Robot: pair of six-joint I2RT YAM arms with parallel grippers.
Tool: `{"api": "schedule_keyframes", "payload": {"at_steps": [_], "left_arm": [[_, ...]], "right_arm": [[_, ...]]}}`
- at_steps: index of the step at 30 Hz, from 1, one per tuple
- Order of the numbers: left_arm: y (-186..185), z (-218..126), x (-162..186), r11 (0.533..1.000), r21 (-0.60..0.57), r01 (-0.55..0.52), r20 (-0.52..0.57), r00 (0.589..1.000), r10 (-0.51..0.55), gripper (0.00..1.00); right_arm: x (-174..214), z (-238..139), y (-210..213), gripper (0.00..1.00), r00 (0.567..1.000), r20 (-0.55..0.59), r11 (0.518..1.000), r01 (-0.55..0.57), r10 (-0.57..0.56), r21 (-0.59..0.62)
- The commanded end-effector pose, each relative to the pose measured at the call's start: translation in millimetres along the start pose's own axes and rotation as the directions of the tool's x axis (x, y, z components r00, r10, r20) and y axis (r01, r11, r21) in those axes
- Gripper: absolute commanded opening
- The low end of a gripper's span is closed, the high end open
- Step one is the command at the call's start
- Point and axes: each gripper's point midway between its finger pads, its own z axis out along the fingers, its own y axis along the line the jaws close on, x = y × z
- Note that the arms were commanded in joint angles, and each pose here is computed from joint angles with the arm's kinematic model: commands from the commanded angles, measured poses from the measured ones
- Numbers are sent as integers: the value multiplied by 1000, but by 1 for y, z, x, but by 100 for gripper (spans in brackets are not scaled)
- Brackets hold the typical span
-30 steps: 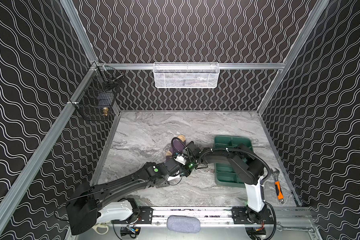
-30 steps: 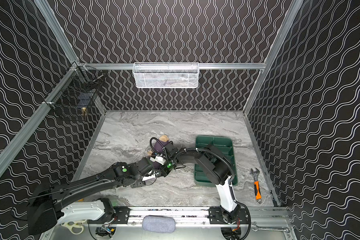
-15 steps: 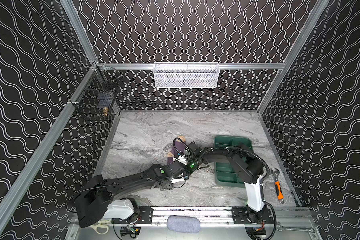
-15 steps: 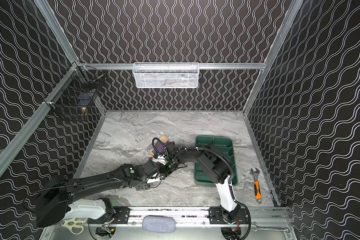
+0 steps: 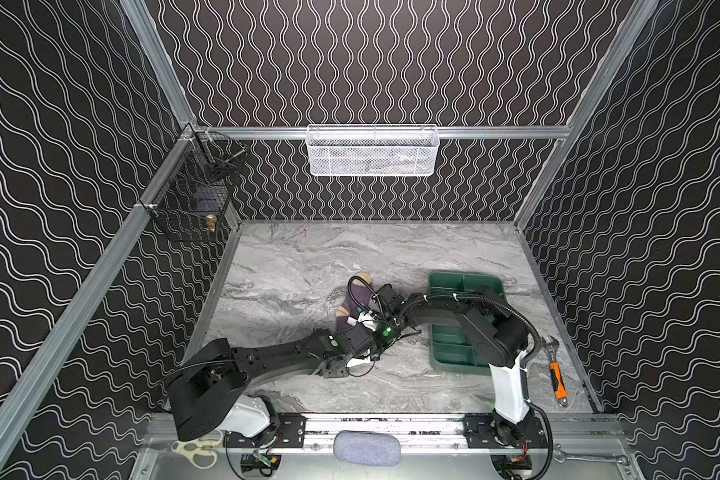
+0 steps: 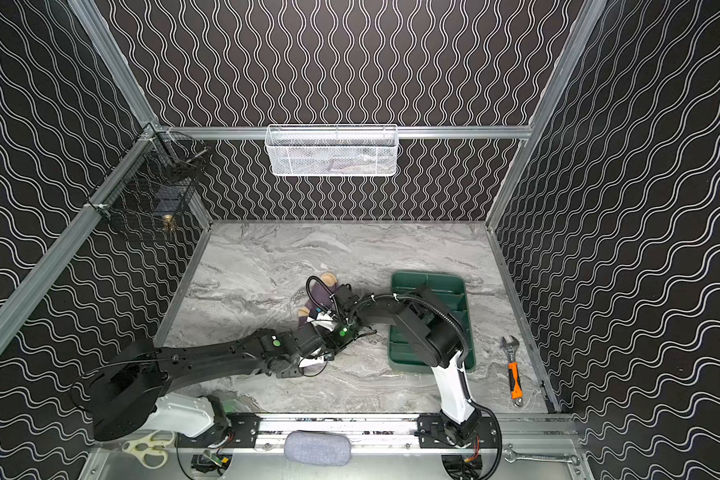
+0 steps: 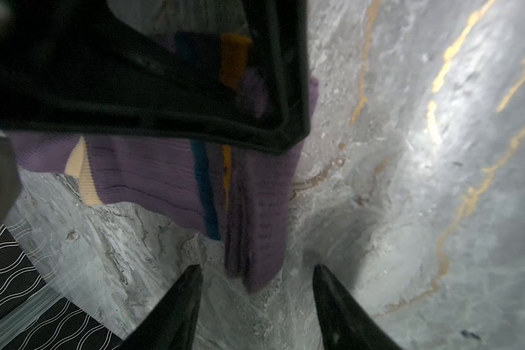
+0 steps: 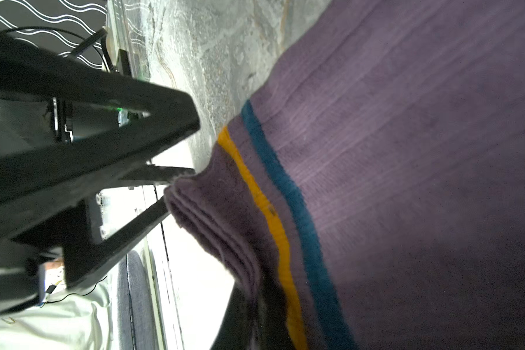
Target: Roll the socks
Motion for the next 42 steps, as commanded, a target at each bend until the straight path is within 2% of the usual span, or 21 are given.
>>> {"api": "schedule_keyframes", "payload": {"at_steps": [1, 5, 10, 14, 18, 23, 27, 34, 38, 40, 42], "left_arm": [[14, 0, -23, 997, -47, 59, 84, 995, -55, 62], [22, -11, -26, 993, -60, 102, 109, 990, -95, 64], [28, -48, -17, 989, -77, 125, 161, 981, -112, 68], [27, -76, -12, 989, -133, 66, 188, 981, -40, 69], [20, -84, -17, 978, -202, -45, 164, 983, 79, 69], [6, -84, -44, 955, -273, -117, 173, 970, 169, 70], [-14, -66, -56, 958, -250, -141, 198, 961, 193, 68], [-24, -35, -51, 959, -250, -134, 182, 966, 183, 63], [-19, -19, -44, 971, -215, -101, 145, 980, 134, 61], [-20, -15, -44, 972, -211, -100, 140, 981, 131, 62], [-20, -13, -44, 973, -209, -98, 141, 982, 129, 67]], "right_arm": [[72, -2, -47, 0, 951, -203, 942, -168, 233, 291], [73, -2, -49, 0, 950, -202, 938, -173, 240, 299], [74, -2, -49, 0, 945, -199, 934, -195, 261, 299], [71, -2, -48, 0, 944, -191, 933, -208, 271, 293], [70, 1, -49, 0, 940, -190, 935, -224, 282, 276], [69, 1, -51, 0, 934, -189, 933, -251, 304, 257], [69, -1, -51, 0, 931, -191, 935, -261, 310, 242], [73, -2, -50, 0, 929, -210, 938, -254, 304, 234], [75, -2, -50, 0, 929, -211, 939, -254, 304, 233], [76, 0, -50, 0, 928, -214, 939, -256, 305, 228], [77, 0, -50, 0, 927, -217, 940, -258, 306, 222]]}}
